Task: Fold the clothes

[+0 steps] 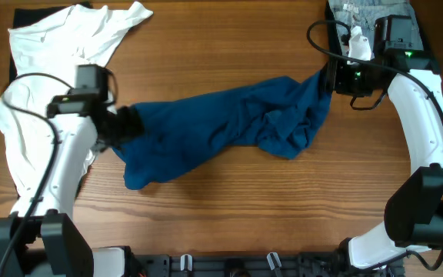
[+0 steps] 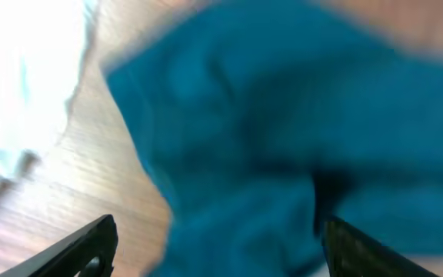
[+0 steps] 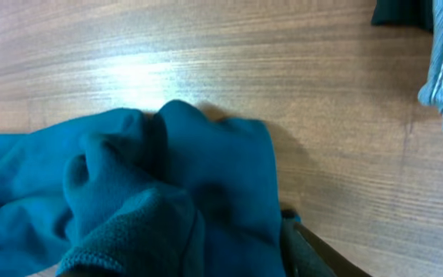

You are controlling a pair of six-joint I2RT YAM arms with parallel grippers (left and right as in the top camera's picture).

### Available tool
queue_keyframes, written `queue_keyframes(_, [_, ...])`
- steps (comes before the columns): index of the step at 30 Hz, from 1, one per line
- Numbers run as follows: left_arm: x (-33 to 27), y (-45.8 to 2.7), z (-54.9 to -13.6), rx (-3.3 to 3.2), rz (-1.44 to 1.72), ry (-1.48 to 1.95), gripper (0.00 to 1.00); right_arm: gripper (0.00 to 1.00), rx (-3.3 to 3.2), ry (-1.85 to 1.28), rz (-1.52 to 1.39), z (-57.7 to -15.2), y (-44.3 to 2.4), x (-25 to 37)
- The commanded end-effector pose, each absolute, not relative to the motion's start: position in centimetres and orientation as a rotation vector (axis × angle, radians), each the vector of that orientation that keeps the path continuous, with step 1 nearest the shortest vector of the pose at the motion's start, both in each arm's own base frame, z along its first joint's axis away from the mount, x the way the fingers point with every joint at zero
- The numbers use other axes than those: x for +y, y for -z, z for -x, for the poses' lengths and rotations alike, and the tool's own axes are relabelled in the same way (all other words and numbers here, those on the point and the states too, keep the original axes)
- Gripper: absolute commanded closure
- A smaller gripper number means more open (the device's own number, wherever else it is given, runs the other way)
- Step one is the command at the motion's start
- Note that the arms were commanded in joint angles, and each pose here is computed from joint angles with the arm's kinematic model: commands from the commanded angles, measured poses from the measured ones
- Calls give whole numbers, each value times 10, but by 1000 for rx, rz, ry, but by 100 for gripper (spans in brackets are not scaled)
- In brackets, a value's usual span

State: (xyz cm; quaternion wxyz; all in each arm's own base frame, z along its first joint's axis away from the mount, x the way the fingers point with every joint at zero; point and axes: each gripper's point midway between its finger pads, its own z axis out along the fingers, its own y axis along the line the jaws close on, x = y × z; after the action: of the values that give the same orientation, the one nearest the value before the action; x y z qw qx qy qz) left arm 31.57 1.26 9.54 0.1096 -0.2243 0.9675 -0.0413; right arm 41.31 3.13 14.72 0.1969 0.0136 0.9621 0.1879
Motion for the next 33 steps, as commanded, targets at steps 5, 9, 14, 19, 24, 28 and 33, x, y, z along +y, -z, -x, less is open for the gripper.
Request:
queue_keyframes(5, [32,-74,-338,2809,747,284,19,43,2699,-513,-51,-418,-138,28])
queue_keyframes(9, [21,-39,-331,2922,779,340,21,43,2694,-511,-49,-419,-138,28])
queue_keyframes(14, [16,-18,-327,2983,808,377,28,43,2690,-510,-48,-420,-138,28])
queue_keyframes(19, [19,-20,-343,2920,779,377,89,43,2680,-509,-45,-423,-139,28])
queue_keyframes(24, [27,-53,-382,2806,725,373,96,52,2662,-504,-36,-426,-141,28])
queue_keyframes(28, [35,-123,-427,2658,606,362,96,68,2638,-503,-3,-432,-144,34])
queue_keyframes(33, [40,-205,-441,2531,494,291,96,72,2623,-506,2,-435,-146,35])
